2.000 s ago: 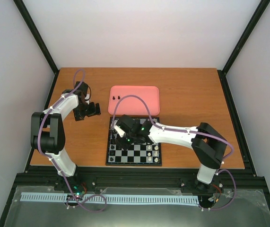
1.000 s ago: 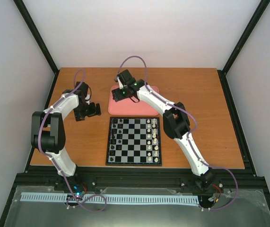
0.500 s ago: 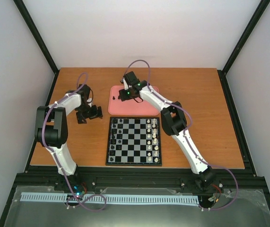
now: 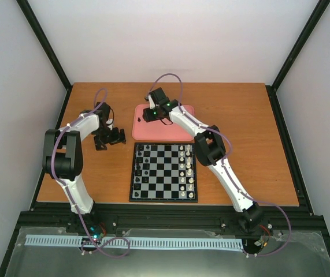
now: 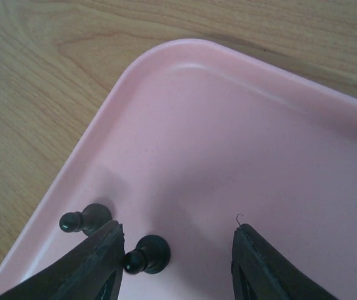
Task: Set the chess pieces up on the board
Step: Pick up the chess piece from the storage box.
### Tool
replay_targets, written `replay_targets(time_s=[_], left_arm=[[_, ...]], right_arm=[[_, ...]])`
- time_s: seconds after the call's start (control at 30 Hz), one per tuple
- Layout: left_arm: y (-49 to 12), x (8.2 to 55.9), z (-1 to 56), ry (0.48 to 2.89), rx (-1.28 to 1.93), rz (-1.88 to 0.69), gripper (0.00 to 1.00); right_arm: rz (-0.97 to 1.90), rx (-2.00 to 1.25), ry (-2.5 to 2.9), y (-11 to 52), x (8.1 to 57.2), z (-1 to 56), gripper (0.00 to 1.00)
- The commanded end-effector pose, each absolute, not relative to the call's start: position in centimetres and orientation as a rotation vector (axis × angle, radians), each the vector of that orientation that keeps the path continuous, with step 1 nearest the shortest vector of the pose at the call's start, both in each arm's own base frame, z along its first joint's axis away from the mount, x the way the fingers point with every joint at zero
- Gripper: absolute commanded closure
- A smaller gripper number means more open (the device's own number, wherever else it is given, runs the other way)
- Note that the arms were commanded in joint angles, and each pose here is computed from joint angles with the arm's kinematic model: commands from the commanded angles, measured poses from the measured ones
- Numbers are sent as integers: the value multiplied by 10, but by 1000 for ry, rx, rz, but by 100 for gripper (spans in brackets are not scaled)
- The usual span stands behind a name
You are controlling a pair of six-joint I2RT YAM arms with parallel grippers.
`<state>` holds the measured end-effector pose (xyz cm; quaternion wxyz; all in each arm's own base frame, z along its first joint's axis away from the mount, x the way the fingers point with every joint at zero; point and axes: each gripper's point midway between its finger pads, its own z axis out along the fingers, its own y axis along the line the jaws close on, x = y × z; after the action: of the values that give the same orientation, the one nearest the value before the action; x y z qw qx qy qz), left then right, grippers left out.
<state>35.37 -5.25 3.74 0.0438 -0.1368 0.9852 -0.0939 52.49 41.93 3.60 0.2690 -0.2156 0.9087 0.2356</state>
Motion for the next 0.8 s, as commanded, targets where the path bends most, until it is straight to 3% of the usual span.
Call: replay_targets(time_s=[0.0,0.5,0.77], left_arm=[[-55,364,51,2964,-409,-325,0],[-62,363,46,2971,-408,-378,0],[-61,364,51,2955,-408,-378,0]], right_arm=[[656,-561,2442,425,529,28,47],[586,-557,2441,417,532,35,95],[518,-628,2349,404,527,103,97]])
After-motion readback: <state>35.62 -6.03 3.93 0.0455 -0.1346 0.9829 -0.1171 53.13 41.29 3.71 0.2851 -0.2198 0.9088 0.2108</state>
